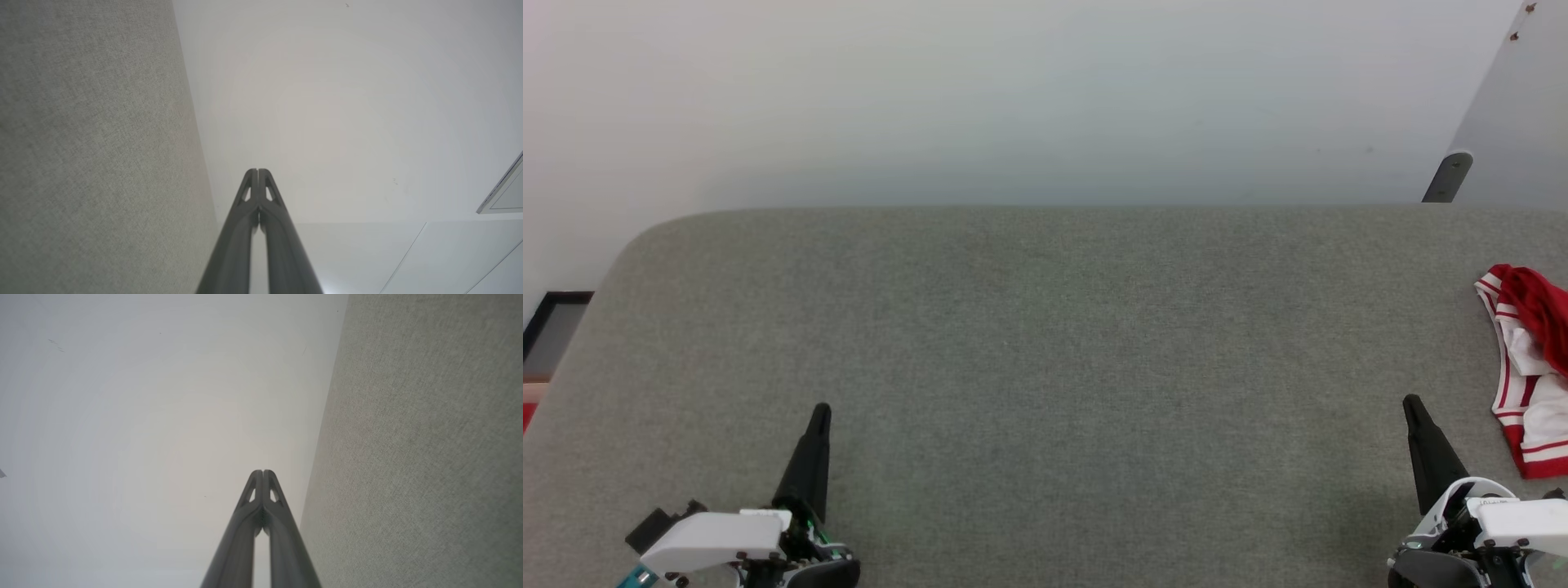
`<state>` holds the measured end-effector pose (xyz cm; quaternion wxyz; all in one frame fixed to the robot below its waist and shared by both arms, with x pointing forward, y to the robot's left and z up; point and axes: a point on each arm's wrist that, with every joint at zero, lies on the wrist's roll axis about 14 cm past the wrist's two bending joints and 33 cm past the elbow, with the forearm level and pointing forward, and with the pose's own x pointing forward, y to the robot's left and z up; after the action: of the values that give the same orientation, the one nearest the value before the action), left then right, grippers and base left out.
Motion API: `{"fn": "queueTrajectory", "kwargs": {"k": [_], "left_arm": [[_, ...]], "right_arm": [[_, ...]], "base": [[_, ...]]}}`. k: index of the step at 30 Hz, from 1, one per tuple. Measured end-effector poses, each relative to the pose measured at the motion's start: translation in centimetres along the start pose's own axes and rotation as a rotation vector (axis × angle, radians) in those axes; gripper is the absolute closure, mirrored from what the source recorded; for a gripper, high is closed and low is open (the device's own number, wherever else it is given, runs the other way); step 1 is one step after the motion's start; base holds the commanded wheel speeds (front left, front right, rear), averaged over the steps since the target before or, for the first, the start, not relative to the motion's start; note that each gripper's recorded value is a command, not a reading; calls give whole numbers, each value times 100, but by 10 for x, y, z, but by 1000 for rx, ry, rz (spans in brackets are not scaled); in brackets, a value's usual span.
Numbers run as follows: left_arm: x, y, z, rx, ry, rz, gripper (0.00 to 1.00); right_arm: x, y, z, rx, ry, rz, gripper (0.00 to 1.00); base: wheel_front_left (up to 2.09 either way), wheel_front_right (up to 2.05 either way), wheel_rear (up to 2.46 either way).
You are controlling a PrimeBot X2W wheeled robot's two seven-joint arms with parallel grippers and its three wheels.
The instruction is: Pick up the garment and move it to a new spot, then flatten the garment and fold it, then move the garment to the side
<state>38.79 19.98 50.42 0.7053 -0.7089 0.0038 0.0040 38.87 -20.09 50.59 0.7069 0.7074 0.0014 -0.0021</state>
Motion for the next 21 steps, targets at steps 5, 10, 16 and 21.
{"fn": "queueTrajectory", "kwargs": {"k": [5, 10, 16, 21], "left_arm": [[0, 0, 0, 0, 0, 0, 100], [0, 0, 0, 0, 0, 0, 100], [0, 0, 0, 0, 0, -1, 100], [0, 0, 0, 0, 0, 0, 100]], "right_arm": [[0, 0, 0, 0, 0, 0, 100], [0, 0, 0, 0, 0, 0, 100], [0, 0, 0, 0, 0, 0, 100], [0, 0, 0, 0, 0, 0, 100]], "base": [[0, 0, 0], [0, 0, 0], [0, 0, 0], [0, 0, 0]]}}
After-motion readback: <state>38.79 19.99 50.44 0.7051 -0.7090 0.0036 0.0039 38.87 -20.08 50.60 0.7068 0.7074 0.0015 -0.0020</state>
